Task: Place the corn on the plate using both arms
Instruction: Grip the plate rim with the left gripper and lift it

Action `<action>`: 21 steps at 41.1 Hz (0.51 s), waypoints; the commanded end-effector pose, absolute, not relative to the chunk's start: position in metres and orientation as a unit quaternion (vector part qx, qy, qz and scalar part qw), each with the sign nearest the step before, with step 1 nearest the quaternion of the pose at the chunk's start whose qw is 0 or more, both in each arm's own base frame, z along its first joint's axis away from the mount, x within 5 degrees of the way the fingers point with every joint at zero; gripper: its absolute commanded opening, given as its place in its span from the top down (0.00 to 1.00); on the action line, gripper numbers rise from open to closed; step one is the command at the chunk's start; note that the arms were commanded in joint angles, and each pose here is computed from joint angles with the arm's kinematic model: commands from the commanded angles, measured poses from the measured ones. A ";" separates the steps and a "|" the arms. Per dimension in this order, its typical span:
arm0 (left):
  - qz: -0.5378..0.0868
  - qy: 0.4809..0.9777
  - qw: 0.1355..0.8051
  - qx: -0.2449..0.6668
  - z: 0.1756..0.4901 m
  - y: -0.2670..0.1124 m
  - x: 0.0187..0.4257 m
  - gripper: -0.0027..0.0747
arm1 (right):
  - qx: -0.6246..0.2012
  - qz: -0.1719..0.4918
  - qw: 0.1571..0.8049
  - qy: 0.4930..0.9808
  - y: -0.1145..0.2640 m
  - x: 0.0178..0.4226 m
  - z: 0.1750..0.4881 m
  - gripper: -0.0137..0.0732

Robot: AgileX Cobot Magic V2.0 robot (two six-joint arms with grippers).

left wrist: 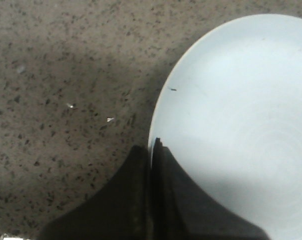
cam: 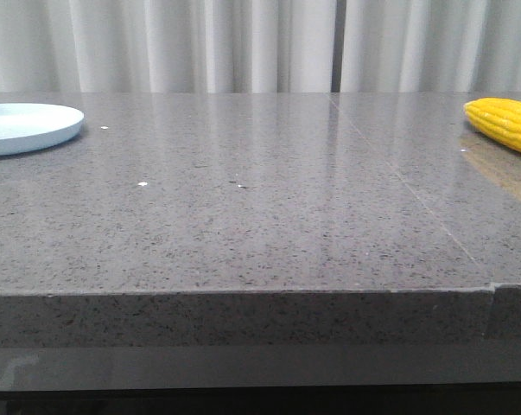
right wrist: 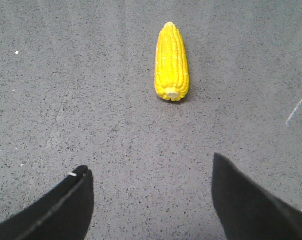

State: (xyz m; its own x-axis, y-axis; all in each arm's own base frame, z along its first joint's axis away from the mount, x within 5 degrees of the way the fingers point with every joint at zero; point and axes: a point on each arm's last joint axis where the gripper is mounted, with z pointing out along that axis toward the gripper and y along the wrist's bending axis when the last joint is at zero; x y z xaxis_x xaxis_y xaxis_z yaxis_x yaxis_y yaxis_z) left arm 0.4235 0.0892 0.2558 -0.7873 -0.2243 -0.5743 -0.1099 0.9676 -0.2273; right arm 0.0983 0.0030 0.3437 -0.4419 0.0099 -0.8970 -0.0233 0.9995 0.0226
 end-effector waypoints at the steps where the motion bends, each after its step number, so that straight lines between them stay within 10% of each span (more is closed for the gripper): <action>1: -0.095 0.914 0.389 -0.067 0.316 0.069 0.413 0.99 | -0.005 0.008 0.562 0.827 0.002 0.102 0.356 0.23; 21: -0.153 0.893 0.416 0.075 0.357 -0.053 0.394 0.99 | -0.005 0.008 0.562 0.827 0.002 0.102 0.356 0.23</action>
